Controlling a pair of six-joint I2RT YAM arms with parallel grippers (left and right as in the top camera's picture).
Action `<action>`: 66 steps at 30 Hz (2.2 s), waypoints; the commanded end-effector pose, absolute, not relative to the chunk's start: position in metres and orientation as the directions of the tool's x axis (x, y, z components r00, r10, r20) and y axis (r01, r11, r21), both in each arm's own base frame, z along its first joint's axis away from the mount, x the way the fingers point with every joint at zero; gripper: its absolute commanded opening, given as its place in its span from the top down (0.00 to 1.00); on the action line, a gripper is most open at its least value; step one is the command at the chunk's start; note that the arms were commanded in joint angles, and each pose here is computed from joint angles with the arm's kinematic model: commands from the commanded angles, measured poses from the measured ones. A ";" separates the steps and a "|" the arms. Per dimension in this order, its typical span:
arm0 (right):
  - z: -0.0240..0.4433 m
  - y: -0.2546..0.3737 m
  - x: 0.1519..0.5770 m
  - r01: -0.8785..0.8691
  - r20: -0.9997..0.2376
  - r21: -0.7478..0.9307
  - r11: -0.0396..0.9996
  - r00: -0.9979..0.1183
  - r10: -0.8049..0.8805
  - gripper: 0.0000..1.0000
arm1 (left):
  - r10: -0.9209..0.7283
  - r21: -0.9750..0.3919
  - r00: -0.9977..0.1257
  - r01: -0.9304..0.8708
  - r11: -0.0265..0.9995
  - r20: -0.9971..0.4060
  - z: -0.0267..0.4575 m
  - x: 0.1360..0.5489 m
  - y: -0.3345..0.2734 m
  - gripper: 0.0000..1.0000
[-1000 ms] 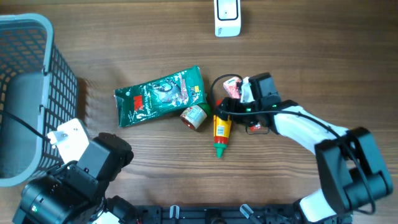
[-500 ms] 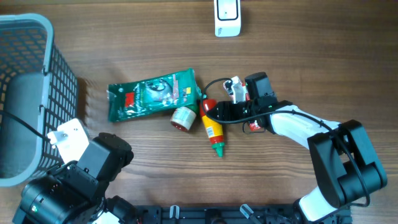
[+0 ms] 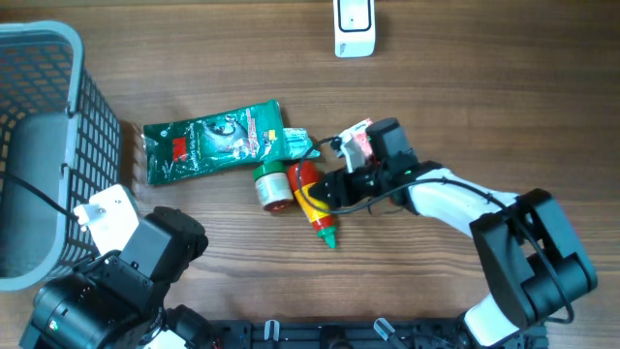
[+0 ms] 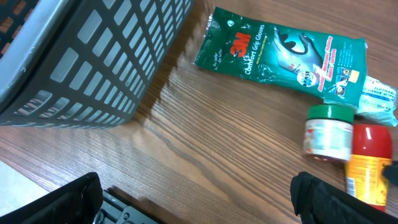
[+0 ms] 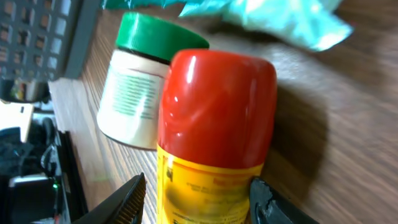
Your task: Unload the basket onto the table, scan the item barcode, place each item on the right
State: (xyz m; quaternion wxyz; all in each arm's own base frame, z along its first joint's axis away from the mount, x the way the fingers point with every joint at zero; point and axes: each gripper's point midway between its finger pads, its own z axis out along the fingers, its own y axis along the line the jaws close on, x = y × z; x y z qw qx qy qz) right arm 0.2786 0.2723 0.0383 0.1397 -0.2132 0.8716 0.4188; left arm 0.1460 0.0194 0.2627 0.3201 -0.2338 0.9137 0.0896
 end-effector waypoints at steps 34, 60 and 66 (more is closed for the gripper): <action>-0.005 0.305 0.314 -0.403 -0.335 0.480 0.779 -0.905 -0.262 0.40 | -0.388 0.011 -0.666 -0.511 0.860 -0.637 0.263 0.146 0.023 0.00; 0.272 0.257 0.227 -0.436 -0.402 0.889 0.138 -0.889 -0.218 0.69 | -0.388 0.011 -0.666 -0.511 0.860 -0.637 0.263 0.146 0.023 0.00; 0.297 0.256 0.207 -0.304 -0.285 0.952 0.040 -0.924 -0.255 0.73 | -0.388 0.011 -0.666 -0.511 0.860 -0.637 0.263 0.146 0.023 0.00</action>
